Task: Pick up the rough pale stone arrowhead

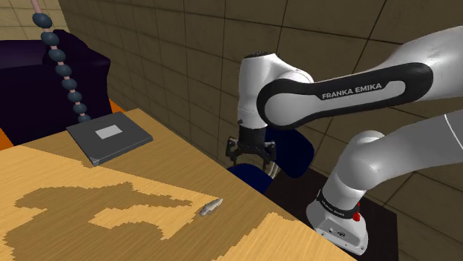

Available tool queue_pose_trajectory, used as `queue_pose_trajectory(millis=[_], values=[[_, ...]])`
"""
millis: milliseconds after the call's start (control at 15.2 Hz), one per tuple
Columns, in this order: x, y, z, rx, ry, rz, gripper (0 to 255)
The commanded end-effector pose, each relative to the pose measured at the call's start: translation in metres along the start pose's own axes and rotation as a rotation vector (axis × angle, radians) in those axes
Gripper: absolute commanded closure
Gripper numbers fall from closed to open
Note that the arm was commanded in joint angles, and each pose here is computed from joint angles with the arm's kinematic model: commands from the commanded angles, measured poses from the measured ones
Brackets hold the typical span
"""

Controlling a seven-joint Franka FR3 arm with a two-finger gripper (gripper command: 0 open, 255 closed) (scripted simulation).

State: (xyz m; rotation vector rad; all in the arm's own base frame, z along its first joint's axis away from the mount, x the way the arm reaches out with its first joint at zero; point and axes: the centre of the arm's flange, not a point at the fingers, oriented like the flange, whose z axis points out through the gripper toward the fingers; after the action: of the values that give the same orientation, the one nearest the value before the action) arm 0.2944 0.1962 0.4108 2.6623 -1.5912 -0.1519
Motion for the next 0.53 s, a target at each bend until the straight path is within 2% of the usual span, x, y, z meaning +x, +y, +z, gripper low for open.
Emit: queue_pose_trajectory(millis=[0,462], values=[[-0.014,-0.017,0.016,-0.004,-0.009,0.091,0],[-0.042,-0.083,0.073,-0.022,-0.036,0.387,0]])
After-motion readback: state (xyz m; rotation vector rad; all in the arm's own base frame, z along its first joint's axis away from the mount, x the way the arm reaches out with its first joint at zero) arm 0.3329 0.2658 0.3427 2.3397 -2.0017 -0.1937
